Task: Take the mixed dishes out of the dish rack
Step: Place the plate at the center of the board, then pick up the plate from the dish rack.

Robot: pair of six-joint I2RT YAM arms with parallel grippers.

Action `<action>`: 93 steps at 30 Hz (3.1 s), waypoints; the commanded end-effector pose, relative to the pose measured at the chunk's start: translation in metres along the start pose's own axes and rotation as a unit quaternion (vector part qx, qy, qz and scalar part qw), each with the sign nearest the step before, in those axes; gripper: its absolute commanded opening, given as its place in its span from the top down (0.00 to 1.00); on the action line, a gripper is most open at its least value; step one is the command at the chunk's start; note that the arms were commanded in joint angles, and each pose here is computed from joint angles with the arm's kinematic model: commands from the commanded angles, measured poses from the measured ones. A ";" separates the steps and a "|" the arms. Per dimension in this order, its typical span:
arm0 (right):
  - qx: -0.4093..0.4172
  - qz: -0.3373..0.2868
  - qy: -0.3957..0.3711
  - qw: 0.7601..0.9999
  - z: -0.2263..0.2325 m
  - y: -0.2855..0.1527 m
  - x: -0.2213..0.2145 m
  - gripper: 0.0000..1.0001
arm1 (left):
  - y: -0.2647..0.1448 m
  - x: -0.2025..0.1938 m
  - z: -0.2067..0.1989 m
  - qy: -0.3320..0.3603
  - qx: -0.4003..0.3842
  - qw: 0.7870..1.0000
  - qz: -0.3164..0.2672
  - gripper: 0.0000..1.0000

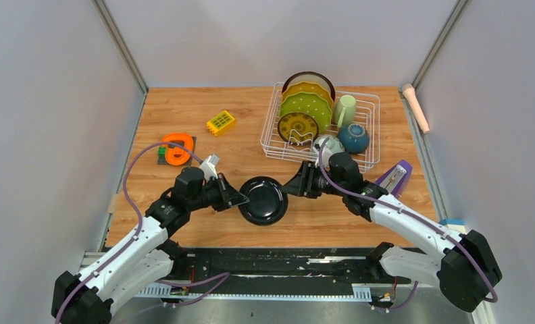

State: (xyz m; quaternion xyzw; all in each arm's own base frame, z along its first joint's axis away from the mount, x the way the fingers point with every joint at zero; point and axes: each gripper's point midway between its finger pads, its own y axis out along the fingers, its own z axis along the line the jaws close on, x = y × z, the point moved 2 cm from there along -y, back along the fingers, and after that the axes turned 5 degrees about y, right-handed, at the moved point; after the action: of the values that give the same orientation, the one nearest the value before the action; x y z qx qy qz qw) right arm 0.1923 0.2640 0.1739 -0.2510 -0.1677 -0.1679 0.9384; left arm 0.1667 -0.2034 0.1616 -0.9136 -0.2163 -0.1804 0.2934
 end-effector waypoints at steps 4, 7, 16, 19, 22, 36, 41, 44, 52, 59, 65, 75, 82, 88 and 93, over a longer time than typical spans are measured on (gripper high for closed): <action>-0.004 -0.130 -0.062 0.990 0.013 -0.016 0.042 0.17 | -0.009 0.006 0.014 -0.015 0.056 0.998 -0.033 1.00; -0.034 -0.185 -0.067 0.980 0.002 -0.028 0.053 0.04 | -0.015 0.003 0.028 -0.025 0.088 0.995 -0.046 1.00; -0.078 -0.263 -0.089 0.958 -0.019 -0.051 0.065 0.00 | -0.019 0.009 0.075 -0.042 0.208 0.973 -0.094 1.00; -0.076 -0.250 -0.106 0.959 -0.018 -0.050 0.062 0.00 | -0.019 0.014 0.089 -0.043 0.247 0.962 -0.106 1.00; -0.071 -0.248 -0.107 0.960 -0.016 -0.050 0.061 0.00 | -0.017 0.015 0.096 -0.051 0.267 0.957 -0.105 1.00; -0.090 -0.267 -0.124 0.951 -0.019 -0.054 0.070 0.00 | -0.023 0.010 0.135 -0.077 0.331 0.933 -0.117 0.87; -0.107 -0.254 -0.140 0.951 -0.025 -0.053 0.067 0.00 | -0.027 0.013 0.135 -0.066 0.333 0.933 -0.123 0.30; -0.111 -0.257 -0.148 0.949 -0.024 -0.054 0.070 0.00 | -0.033 0.022 0.130 -0.052 0.333 0.931 -0.140 0.02; -0.119 -0.260 -0.181 0.941 -0.019 -0.054 0.079 0.00 | -0.046 0.075 0.090 0.044 0.290 0.931 -0.216 0.00; -0.129 -0.264 -0.208 0.933 -0.014 -0.051 0.091 0.00 | -0.052 0.135 0.028 0.152 0.190 0.917 -0.316 0.00; -0.143 -0.269 -0.239 0.922 -0.004 -0.048 0.109 0.00 | -0.041 0.162 -0.002 0.257 0.140 0.894 -0.339 0.00; -0.157 -0.248 -0.288 0.912 -0.004 -0.034 0.158 0.01 | -0.004 0.178 -0.015 0.353 0.069 0.857 -0.368 0.00; -0.107 -0.224 -0.262 0.932 -0.014 -0.027 0.180 0.05 | -0.014 0.183 0.008 0.344 0.085 0.811 -0.465 0.00; -0.100 -0.207 -0.305 0.924 -0.013 -0.015 0.192 0.06 | 0.009 0.196 0.018 0.381 0.111 0.798 -0.453 0.00; -0.115 -0.182 -0.393 0.894 -0.023 -0.006 0.203 0.06 | 0.032 0.201 0.037 0.406 0.132 0.797 -0.427 0.00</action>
State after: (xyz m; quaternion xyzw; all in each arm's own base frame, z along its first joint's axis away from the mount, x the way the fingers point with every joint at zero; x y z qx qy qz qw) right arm 0.3564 0.1935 0.2129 -0.3833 -0.4508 -0.2654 0.7612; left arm 0.3429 -0.1483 0.1851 -0.5749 -0.4451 -0.5722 0.3793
